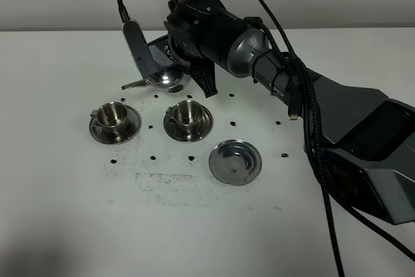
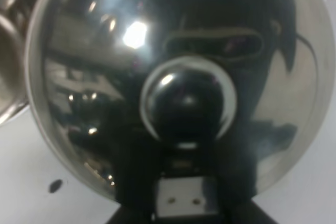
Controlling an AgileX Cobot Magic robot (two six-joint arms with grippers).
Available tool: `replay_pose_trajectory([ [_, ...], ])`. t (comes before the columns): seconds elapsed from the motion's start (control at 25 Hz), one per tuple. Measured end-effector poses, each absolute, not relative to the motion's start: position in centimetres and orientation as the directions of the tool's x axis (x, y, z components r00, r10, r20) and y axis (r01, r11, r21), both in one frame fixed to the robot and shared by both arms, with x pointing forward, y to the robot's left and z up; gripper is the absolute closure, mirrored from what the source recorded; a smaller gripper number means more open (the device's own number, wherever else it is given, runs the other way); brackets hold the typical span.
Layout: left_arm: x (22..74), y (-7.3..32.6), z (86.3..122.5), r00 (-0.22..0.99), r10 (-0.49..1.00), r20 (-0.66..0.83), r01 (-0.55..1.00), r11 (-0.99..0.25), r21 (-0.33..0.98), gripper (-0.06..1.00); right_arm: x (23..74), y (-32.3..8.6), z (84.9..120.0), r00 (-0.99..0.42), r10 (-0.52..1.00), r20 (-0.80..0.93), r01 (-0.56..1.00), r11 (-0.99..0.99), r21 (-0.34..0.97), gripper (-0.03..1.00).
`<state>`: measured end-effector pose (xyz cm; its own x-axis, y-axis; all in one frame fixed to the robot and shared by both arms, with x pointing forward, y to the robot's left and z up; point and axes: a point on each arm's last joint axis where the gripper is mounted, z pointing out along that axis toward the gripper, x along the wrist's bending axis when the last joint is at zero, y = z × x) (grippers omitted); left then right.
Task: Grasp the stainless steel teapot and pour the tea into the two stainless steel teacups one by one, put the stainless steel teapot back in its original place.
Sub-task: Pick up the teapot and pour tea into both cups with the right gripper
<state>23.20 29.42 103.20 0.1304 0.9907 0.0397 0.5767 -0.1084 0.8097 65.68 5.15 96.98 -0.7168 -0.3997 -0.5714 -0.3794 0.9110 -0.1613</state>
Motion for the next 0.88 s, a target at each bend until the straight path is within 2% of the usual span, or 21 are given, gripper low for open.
replay_pose_trajectory([
  [0.88,23.2,29.5,103.2,0.126,0.991,0.047,0.577,-0.112,0.809,0.28,64.7,6.7,96.4,-0.657,-0.477,-0.584,-0.405,0.877,-0.261,0.79],
])
